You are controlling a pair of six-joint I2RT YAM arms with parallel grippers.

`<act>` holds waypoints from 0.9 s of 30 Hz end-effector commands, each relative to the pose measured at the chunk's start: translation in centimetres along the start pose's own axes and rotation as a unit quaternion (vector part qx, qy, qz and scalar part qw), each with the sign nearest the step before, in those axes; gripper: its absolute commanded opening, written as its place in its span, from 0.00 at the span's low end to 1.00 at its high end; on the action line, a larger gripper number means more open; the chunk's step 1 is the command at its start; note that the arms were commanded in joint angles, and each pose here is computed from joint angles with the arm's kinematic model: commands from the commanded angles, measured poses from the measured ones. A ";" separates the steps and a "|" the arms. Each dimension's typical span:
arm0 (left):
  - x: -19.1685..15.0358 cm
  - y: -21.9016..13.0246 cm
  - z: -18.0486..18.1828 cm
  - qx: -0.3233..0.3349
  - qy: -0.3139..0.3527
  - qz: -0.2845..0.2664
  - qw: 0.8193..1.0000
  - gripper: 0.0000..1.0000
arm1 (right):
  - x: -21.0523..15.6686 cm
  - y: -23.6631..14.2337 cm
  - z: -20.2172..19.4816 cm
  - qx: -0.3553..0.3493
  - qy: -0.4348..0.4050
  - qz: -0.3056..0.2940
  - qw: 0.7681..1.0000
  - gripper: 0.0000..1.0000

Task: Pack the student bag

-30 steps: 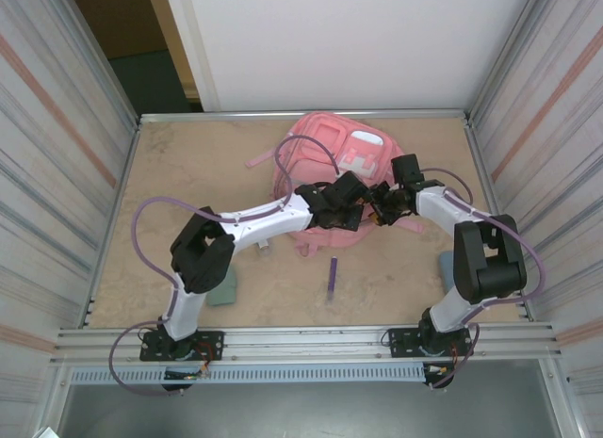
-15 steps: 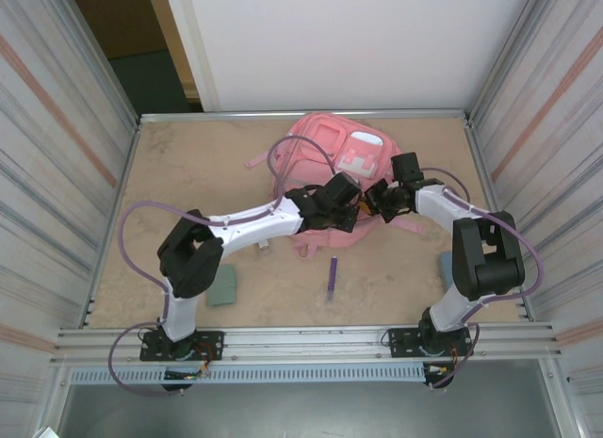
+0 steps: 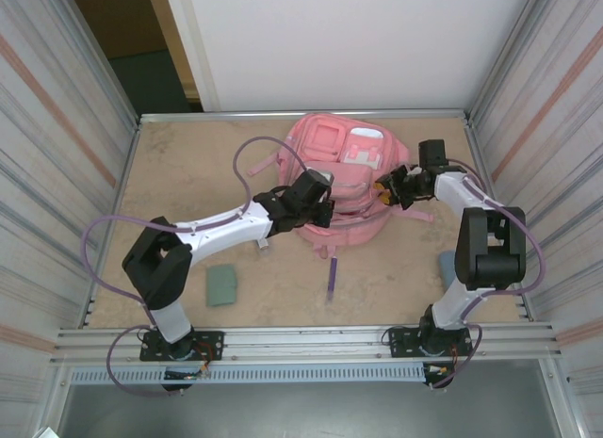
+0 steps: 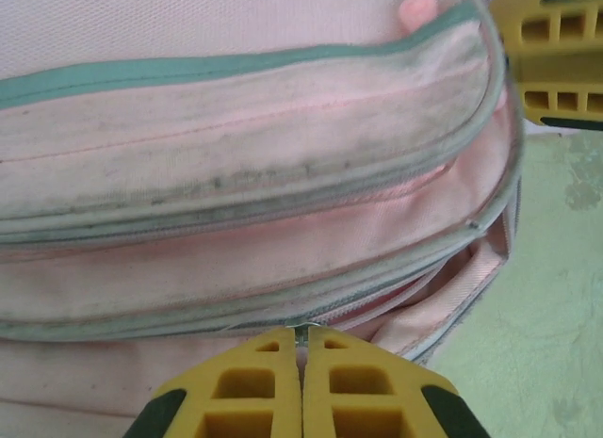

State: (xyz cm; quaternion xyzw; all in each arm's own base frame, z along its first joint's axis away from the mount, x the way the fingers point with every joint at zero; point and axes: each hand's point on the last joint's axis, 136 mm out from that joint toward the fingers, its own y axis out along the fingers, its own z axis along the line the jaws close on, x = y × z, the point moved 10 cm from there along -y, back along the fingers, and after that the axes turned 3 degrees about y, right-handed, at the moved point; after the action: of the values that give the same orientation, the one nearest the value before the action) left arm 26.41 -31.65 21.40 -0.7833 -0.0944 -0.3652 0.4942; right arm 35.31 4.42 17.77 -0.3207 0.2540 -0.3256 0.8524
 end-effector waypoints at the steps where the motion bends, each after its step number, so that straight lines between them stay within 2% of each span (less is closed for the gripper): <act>1: 1.3 -1.4 -2.7 -0.067 0.021 -0.030 0.997 0.00 | -0.4 -1.6 0.7 0.027 0.000 -0.017 0.999 0.50; 4: 3.0 -1.2 -4.9 -0.092 0.029 -0.054 0.994 0.00 | -2.6 -2.9 -0.3 0.023 0.010 -0.038 0.999 0.58; 7: 4.3 -0.9 -6.5 -0.114 0.032 -0.074 0.990 0.00 | -4.8 -3.8 -2.0 -0.011 0.034 -0.047 0.998 0.66; 11: 5.0 -0.6 -7.3 -0.134 0.025 -0.080 0.987 0.00 | -7.0 -3.7 -2.9 0.003 0.061 -0.005 0.998 0.69; 21: 4.1 0.4 -7.7 -0.135 0.019 -0.071 0.988 0.00 | -10.8 -4.7 -3.1 -0.030 0.105 -0.032 0.994 0.66; 24: 4.2 0.1 -7.6 -0.134 0.023 -0.076 0.988 0.00 | -11.7 -5.7 -3.5 -0.048 0.110 -0.071 0.990 0.65; 27: 4.3 -0.2 -7.6 -0.136 0.026 -0.080 0.987 0.00 | -11.3 -5.7 -3.7 -0.034 0.114 -0.098 0.988 0.59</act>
State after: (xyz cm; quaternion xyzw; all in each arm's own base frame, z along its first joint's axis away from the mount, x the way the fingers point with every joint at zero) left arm 25.62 -38.33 22.84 -0.8195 -0.0557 -0.4005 0.4062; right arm 23.90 8.49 22.18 -0.3252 0.3119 -0.3916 0.8022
